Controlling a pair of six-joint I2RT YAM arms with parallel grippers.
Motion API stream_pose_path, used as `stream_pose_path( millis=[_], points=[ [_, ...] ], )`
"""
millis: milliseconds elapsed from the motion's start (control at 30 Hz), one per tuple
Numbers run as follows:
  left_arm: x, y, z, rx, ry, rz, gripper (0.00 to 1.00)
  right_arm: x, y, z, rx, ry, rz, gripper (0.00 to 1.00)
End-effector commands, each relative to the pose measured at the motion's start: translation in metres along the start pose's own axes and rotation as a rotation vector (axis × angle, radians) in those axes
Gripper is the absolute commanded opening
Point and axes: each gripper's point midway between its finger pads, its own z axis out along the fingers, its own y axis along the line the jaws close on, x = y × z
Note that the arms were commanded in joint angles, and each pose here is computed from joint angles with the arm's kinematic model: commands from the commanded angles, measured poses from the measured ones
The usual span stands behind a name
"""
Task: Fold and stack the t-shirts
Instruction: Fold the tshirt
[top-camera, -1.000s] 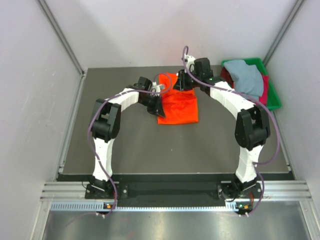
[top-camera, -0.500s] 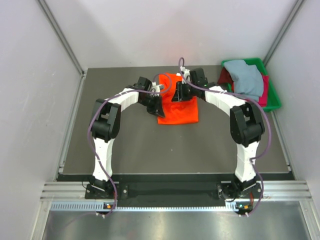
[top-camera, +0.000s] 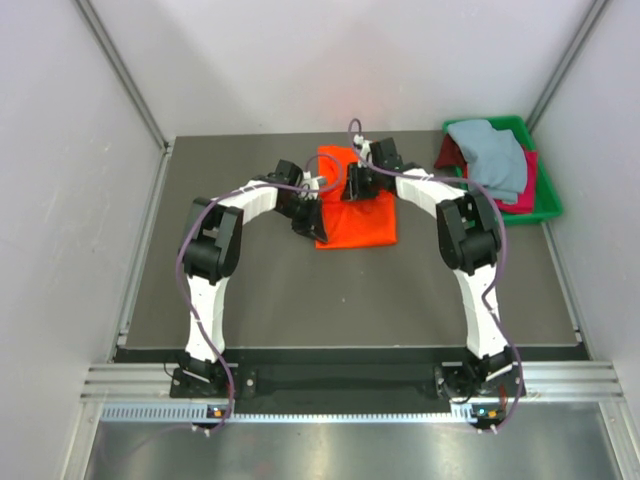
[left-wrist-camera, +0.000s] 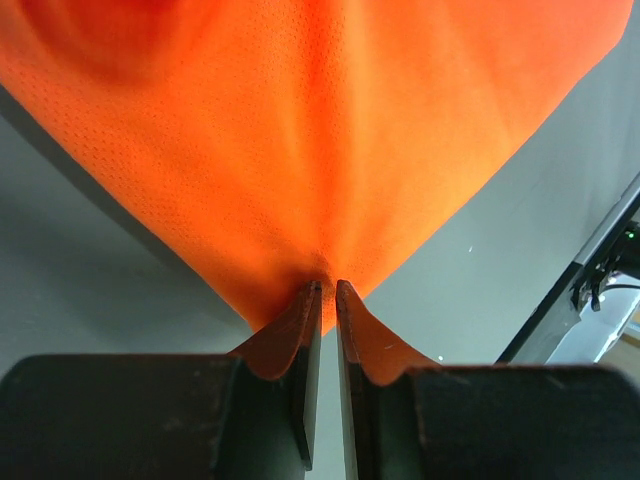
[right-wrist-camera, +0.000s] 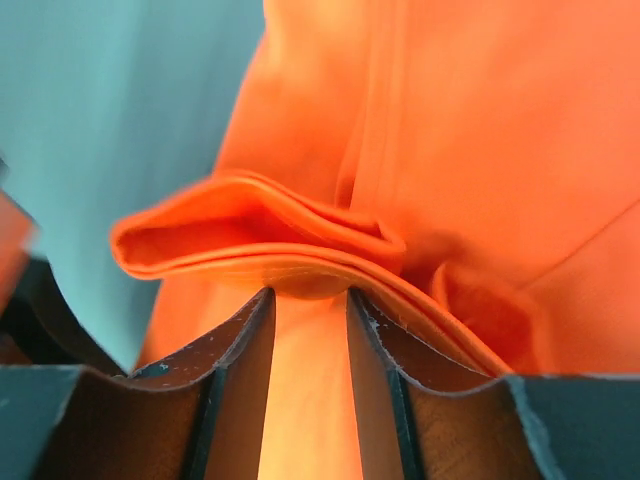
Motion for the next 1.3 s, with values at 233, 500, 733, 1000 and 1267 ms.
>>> stream_pose_path(
  millis=[233,500,733,1000,1267],
  points=[
    [0.000,0.002,-0.002,-0.014,-0.010,0.024,0.17,-0.057,-0.038,-0.005,0.096,-0.145,-0.061,0.37],
    [-0.024,-0.022,-0.030,-0.018,-0.072,0.100,0.57,-0.076,-0.031,-0.019,0.102,-0.188,-0.126,0.39],
    [-0.041,-0.051,-0.080,-0.025,-0.167,0.150,0.70,-0.146,0.007,-0.100,0.120,-0.367,-0.247,0.61],
    [-0.019,-0.022,-0.066,-0.012,-0.125,0.007,0.66,-0.093,0.006,-0.142,0.091,-0.298,-0.073,0.62],
    [-0.019,0.001,-0.061,-0.008,-0.121,-0.056,0.64,-0.003,-0.047,-0.155,0.101,-0.163,0.162,0.59]
  ],
)
